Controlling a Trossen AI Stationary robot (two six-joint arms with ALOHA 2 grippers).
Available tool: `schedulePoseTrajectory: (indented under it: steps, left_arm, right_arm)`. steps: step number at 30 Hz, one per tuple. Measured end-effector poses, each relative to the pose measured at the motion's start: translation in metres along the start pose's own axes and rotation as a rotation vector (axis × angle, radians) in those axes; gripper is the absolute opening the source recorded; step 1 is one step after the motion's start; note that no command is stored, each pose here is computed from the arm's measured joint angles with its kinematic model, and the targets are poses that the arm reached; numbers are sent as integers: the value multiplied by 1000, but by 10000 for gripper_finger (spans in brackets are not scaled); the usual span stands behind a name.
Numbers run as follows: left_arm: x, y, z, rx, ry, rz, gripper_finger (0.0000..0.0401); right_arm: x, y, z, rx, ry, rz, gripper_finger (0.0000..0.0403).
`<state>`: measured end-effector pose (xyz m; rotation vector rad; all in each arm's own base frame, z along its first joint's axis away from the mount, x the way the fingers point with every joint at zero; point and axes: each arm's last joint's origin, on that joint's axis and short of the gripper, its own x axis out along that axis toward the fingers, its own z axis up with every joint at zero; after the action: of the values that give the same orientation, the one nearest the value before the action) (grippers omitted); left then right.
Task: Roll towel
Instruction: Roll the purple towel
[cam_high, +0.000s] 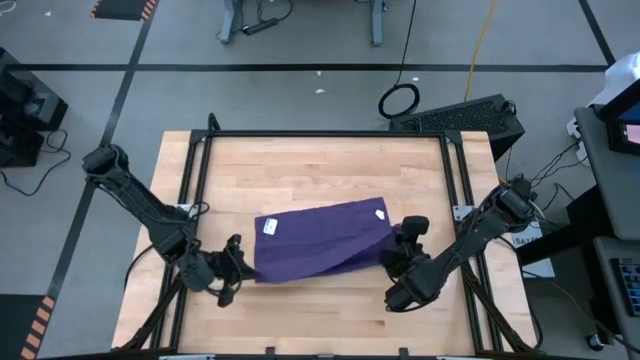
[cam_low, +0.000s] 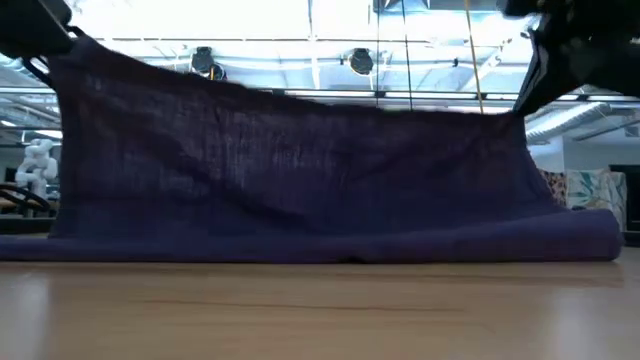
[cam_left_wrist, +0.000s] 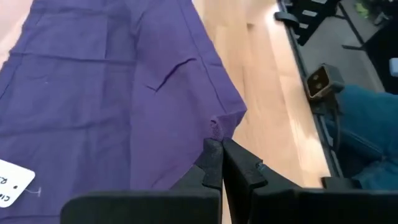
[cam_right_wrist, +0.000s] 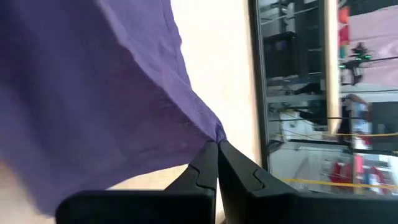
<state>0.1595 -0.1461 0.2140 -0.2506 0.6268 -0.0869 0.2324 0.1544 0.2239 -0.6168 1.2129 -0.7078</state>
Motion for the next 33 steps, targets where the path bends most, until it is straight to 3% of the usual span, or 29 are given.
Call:
schedulePoseTrajectory:
  steps: [5,12,16,22,33]
  left_arm:
    - [-5,-2,0,23,-7,42,4]
    - [-21,-10,17,70,-70,15,4]
    - [-25,-1,14,89,-88,158,4]
    - [-26,18,4,29,-36,345,4]
    - [-14,32,-7,-20,-48,433,4]
  right_arm:
    - [-8,-10,-3,-12,10,60,0]
    - [-20,-43,-7,86,-133,45,0]
    - [-20,-58,-6,134,-193,6,0]
    - [-1,-60,-5,125,-143,-43,0]
    - [30,-56,-7,151,-64,-73,0]
